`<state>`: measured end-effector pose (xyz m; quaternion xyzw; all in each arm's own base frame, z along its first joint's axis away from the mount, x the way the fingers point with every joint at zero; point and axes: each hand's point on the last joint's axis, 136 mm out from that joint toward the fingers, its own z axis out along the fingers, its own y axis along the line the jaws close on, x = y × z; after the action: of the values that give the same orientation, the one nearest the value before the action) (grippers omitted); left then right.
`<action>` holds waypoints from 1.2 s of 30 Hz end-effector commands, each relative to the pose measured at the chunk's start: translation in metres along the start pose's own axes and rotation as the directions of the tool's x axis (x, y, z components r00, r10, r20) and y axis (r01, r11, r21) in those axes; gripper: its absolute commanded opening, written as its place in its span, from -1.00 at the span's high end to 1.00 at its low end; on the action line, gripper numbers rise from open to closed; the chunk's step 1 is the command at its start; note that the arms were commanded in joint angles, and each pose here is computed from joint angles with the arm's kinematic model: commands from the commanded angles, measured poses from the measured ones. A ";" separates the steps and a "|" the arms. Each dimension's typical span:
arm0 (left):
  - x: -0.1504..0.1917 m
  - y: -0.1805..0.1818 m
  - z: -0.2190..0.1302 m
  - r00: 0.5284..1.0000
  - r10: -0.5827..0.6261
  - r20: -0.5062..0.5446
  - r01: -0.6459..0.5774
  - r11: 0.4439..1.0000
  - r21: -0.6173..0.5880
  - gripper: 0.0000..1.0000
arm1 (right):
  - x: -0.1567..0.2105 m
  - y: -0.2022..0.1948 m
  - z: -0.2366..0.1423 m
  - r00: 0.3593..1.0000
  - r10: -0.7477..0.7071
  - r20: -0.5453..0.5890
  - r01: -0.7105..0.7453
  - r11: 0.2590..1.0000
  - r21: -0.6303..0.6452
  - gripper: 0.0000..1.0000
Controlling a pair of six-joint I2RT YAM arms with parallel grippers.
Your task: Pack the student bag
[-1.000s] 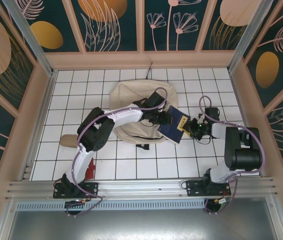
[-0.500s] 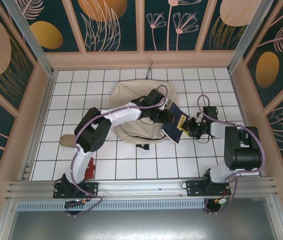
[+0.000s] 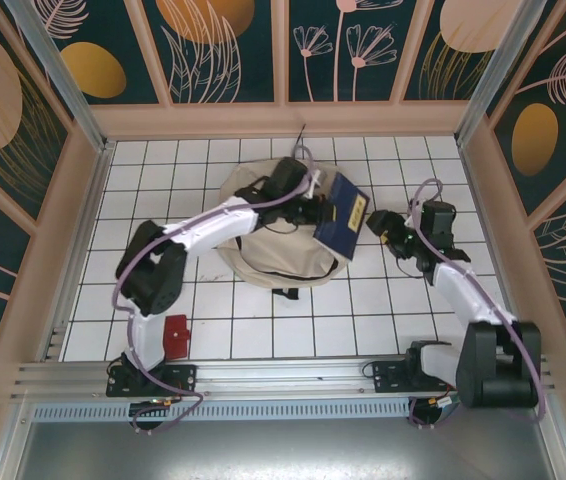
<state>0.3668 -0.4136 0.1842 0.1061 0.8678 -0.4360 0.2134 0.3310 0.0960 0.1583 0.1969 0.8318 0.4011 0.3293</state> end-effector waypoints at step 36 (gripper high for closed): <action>-0.100 -0.031 -0.125 0.715 -0.608 0.347 0.293 0.710 0.640 1.00 | -0.027 0.195 0.032 0.902 0.430 0.045 -0.310 0.714 -0.628 -0.22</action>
<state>0.4184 -0.3382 0.2775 -0.2083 0.6540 -0.6766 0.2666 0.3858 0.2191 0.2883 0.2766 0.5876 0.6780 0.3443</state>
